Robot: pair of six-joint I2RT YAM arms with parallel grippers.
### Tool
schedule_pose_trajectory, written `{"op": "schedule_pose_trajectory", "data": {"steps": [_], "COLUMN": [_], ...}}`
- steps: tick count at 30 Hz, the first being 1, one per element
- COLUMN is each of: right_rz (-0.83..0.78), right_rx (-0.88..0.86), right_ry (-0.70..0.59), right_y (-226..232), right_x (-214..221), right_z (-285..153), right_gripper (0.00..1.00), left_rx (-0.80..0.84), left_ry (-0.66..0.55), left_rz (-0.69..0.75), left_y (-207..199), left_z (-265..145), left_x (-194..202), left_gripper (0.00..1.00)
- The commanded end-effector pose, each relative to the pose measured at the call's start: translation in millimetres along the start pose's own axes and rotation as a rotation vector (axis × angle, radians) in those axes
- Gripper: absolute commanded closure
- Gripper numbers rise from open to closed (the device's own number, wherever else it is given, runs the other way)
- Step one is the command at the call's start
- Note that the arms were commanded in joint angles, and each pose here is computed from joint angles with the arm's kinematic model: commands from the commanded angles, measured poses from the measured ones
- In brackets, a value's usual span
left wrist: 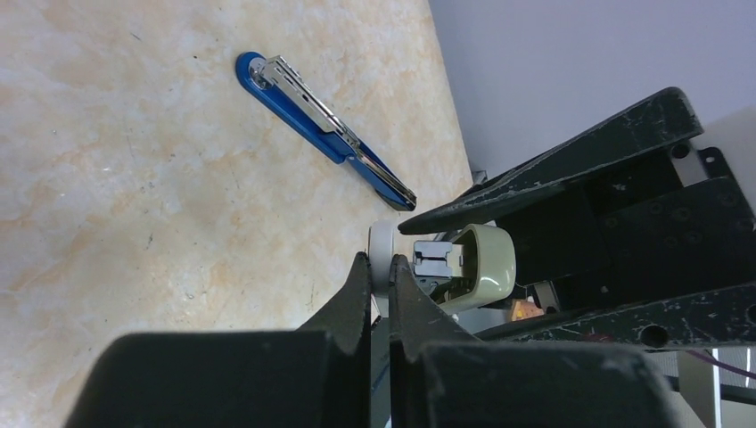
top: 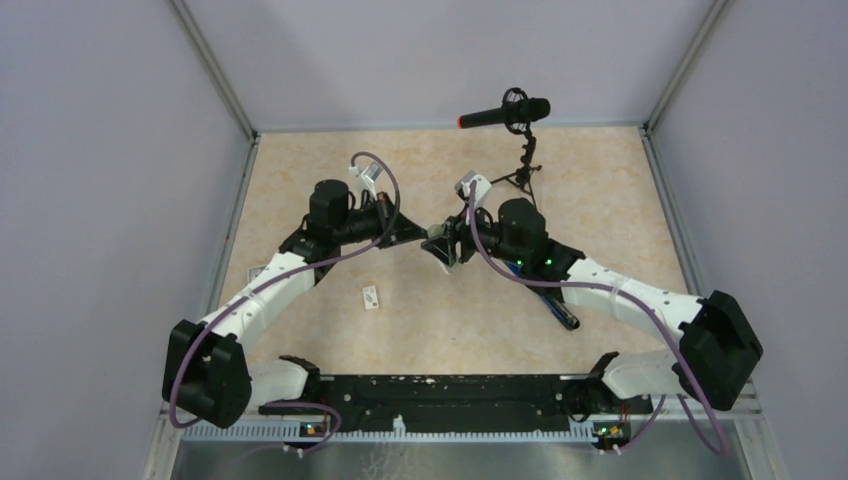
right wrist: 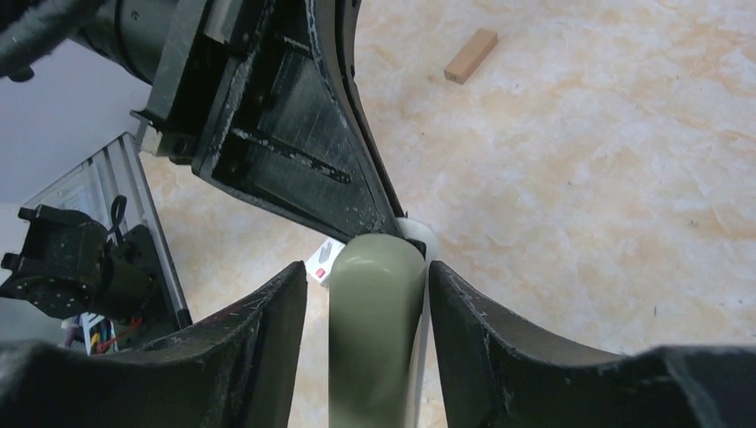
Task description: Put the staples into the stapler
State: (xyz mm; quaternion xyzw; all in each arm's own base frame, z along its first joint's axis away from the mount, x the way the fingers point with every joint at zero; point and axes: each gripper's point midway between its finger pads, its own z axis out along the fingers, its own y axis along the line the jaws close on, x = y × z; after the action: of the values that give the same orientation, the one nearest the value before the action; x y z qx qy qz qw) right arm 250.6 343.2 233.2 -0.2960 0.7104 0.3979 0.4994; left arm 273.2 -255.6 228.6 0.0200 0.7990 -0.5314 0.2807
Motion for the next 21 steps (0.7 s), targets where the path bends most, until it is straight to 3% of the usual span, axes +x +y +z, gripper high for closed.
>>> {"op": "schedule_pose_trajectory", "data": {"steps": [1, 4, 7, 10, 15, 21], "right_rz": [-0.021, -0.021, -0.028, -0.038, -0.059, -0.061], "right_rx": [-0.021, 0.004, 0.031, 0.054, 0.074, 0.08], "right_ry": [-0.036, -0.029, -0.023, -0.032, -0.059, -0.028], "right_y": [9.5, 5.5, 0.7, -2.1, -2.8, -7.4], "right_x": [-22.8, -22.5, -22.2, -25.1, -31.7, -10.2], "right_z": [5.9, 5.3, 4.0, -0.7, -13.7, -16.7], "right_gripper": [0.5, 0.58, 0.79, 0.9, 0.92, 0.92], "left_rx": [0.03, 0.016, 0.012, 0.002, -0.062, -0.003], "left_ry": [-0.027, -0.034, -0.035, -0.047, -0.09, -0.159], "left_rz": [0.095, 0.114, 0.122, 0.123, -0.006, -0.054], "left_y": [-14.6, -13.4, -12.4, -9.5, 29.2, 33.0], "left_z": [-4.0, -5.4, -6.3, -7.3, -27.2, -48.1], "left_x": [-9.7, -10.8, -10.4, -14.0, -32.9, -55.3], "left_gripper": [1.0, 1.0, 1.0, 1.0, 1.0, 1.0]}}
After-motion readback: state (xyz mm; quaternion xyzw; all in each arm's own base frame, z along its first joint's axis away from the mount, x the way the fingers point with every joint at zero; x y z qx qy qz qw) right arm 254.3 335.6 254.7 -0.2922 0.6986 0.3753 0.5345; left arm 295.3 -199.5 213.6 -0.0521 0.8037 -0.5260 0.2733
